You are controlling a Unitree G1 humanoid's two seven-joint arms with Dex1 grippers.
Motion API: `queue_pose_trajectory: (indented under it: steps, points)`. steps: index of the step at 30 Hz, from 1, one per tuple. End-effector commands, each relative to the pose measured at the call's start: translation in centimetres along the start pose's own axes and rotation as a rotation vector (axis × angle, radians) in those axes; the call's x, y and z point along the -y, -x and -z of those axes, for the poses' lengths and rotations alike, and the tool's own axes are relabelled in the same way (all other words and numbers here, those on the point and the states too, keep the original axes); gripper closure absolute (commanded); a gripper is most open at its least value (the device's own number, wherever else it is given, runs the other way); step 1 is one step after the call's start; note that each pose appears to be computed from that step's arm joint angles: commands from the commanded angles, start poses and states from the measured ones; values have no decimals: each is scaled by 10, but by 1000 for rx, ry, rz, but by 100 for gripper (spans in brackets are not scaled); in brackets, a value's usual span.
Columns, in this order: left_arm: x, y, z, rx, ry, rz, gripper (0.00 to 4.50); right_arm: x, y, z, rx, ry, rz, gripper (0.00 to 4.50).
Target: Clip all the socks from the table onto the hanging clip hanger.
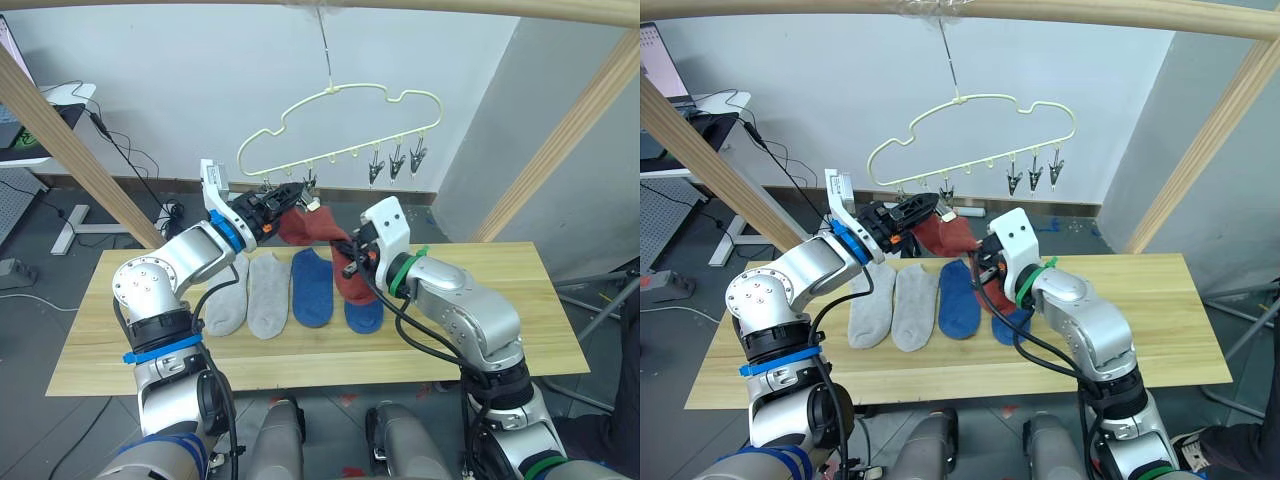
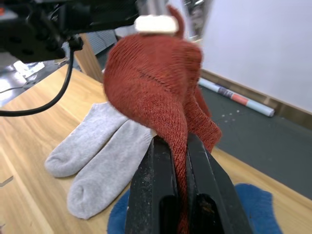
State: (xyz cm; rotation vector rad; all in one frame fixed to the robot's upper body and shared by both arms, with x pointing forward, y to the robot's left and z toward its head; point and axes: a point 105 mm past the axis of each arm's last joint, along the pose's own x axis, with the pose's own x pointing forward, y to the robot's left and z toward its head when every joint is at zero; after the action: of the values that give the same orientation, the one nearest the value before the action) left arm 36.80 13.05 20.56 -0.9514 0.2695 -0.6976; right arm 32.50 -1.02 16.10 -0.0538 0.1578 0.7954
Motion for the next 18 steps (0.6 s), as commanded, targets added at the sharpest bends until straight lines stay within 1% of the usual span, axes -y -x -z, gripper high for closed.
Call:
queue_pose_trajectory:
  steps: [1, 6, 8, 10, 14, 18]
  points:
    - [8, 2, 0, -3, -21, 45, 429, -8, -2, -18, 67, 23, -16, 447]
    - [8, 4, 0, -5, -106, 45, 429, -10, -5, -22, 82, 18, -20, 447]
    - [11, 5, 1, 0, -118, 61, 357, -10, -5, -23, 82, 19, -18, 450]
    - [11, 5, 0, 6, -116, 70, 312, -9, -4, -23, 81, 19, -15, 450]
    - [11, 5, -2, 15, -112, 68, 196, -7, -4, -21, 75, 15, -11, 450]
    - [9, 8, -4, 9, -153, 40, 80, -7, -5, -18, 75, 7, -12, 450]
